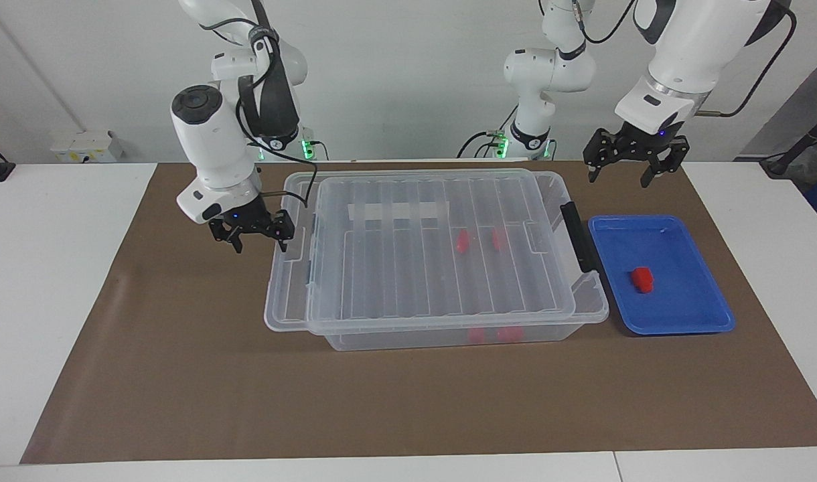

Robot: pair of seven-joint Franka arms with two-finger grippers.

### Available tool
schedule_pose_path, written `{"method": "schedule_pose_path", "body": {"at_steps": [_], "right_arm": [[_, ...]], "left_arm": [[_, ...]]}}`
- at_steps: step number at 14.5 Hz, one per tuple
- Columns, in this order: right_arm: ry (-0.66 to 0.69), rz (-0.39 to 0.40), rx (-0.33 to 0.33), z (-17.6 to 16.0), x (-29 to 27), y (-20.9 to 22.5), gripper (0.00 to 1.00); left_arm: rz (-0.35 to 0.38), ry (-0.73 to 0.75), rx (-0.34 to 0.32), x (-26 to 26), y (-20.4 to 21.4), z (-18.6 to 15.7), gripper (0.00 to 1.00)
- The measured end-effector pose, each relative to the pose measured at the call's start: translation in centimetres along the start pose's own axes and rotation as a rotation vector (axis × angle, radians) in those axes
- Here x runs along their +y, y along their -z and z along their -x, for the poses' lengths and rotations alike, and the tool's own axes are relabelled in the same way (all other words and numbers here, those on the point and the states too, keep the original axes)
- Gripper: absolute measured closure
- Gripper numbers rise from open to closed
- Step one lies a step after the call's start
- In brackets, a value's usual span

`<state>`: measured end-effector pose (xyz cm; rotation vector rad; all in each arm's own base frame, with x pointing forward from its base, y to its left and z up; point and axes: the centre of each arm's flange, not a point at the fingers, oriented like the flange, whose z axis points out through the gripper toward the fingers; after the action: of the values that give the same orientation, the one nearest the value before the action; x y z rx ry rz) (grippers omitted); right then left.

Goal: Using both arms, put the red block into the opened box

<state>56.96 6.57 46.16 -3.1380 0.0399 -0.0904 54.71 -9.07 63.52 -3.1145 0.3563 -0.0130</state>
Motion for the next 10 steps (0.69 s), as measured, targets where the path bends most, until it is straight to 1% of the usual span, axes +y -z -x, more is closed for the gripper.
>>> {"method": "schedule_pose_path", "body": {"at_steps": [3,5,9,10], "right_arm": [[-0.017,0.003,-0.002,-0.1,2.8,0.4,0.03],[-0.017,0.006,-0.018,0.0,5.0,0.5,0.03],[-0.017,0.009,-0.028,0.1,9.4,0.6,0.03],[-0.018,0.01,-0.028,0.1,9.9,0.6,0.03]], "left_arm": [[0.0,0.001,-0.003,0.0,0.0,0.0,0.0],[-0.002,0.026,-0.007,-1.1,-0.2,0.1,0.0],[-0.015,0.135,-0.02,-7.6,-1.1,1.2,0.0],[-0.028,0.149,-0.004,-9.1,-1.5,1.5,0.0]]}}
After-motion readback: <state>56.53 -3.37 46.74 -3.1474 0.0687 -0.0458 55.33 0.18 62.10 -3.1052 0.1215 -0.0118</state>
